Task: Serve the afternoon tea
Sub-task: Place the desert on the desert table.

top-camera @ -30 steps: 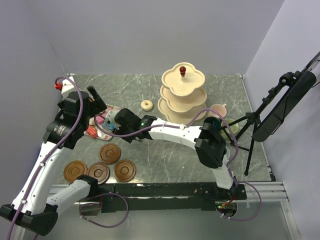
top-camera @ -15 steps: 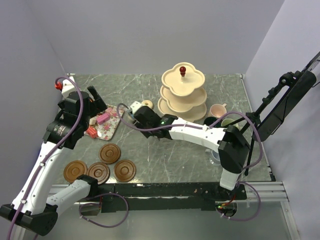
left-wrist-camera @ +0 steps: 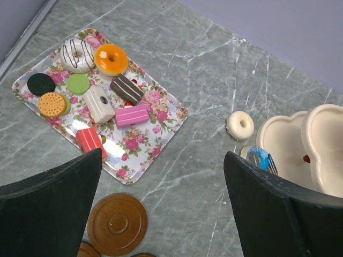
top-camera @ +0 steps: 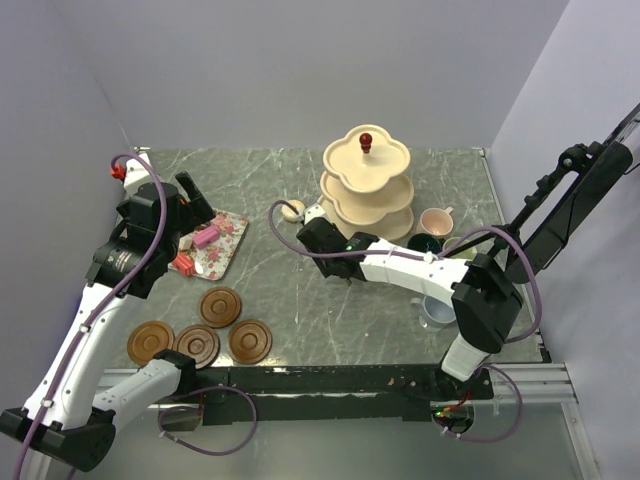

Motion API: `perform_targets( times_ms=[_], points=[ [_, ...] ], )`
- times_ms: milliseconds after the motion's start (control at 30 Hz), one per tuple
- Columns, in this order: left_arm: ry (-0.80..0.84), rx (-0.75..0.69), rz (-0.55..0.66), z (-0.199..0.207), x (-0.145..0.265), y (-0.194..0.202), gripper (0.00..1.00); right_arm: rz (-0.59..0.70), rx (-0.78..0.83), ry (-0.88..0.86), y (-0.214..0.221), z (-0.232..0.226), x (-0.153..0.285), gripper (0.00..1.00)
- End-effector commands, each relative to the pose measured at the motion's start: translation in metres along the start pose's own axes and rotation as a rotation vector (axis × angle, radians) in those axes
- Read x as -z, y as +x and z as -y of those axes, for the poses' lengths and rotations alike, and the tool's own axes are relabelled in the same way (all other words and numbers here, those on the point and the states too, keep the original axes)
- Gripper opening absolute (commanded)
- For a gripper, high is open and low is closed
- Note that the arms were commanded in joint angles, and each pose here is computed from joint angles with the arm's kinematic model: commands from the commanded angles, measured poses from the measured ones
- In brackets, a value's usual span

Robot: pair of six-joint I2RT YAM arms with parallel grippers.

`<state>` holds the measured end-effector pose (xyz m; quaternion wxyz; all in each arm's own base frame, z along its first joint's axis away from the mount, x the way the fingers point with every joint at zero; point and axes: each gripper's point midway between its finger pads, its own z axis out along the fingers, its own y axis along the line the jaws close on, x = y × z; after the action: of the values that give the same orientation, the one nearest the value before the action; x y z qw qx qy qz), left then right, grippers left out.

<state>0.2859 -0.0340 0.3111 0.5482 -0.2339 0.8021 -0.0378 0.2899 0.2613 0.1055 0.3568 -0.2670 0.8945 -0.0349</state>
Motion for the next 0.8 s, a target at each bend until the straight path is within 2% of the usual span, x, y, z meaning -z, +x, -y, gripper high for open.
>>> perform_targets(
  times_ms=[0, 333, 767],
  points=[
    [0.047, 0.032, 0.043, 0.011, 0.006, -0.015, 1.00, 0.076, -0.105, 0.114, -0.013, 0.035, 0.015, 0.39],
    [0.050, 0.036, 0.036, 0.011, 0.006, -0.013, 1.00, 0.144, -0.153, 0.031, -0.030, 0.030, 0.028, 0.39],
    [0.051, 0.038, 0.043, 0.010, 0.008, -0.015, 1.00, 0.069, -0.191, 0.205, -0.008, 0.065, 0.019, 0.39]
  ],
)
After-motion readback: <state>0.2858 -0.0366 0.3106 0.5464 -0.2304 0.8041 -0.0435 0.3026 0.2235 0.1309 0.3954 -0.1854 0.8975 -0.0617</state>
